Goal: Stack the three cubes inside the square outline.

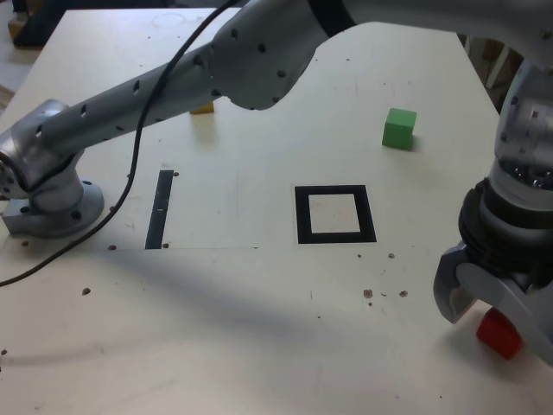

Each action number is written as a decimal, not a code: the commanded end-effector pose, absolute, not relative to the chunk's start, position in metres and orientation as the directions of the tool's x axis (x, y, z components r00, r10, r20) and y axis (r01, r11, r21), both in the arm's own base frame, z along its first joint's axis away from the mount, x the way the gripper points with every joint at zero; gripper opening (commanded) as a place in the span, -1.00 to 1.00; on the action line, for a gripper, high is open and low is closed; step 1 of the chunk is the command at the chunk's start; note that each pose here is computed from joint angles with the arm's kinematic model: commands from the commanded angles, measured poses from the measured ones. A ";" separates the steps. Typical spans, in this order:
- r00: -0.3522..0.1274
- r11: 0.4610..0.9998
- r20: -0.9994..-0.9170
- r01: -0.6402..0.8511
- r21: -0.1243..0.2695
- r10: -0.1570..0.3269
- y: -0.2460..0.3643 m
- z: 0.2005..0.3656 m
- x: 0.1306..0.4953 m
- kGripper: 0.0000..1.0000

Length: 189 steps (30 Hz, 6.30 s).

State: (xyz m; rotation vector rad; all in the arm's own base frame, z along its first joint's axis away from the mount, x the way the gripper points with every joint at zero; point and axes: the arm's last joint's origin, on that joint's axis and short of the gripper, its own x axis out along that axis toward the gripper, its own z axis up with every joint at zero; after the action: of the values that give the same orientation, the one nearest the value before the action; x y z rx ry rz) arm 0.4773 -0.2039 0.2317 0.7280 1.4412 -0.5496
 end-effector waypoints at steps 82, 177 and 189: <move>-0.032 0.929 -0.981 0.329 0.171 0.192 -0.096 0.289 0.388 -0.16; -0.079 0.988 -0.985 0.027 0.150 0.151 0.045 0.279 0.243 1.00; -0.145 0.985 -0.975 -0.014 0.172 0.168 0.086 0.280 0.198 1.00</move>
State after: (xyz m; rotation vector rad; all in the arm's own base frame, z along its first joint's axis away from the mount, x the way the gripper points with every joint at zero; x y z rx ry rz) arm 0.2002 0.0848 0.2790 0.1160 1.7105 0.1525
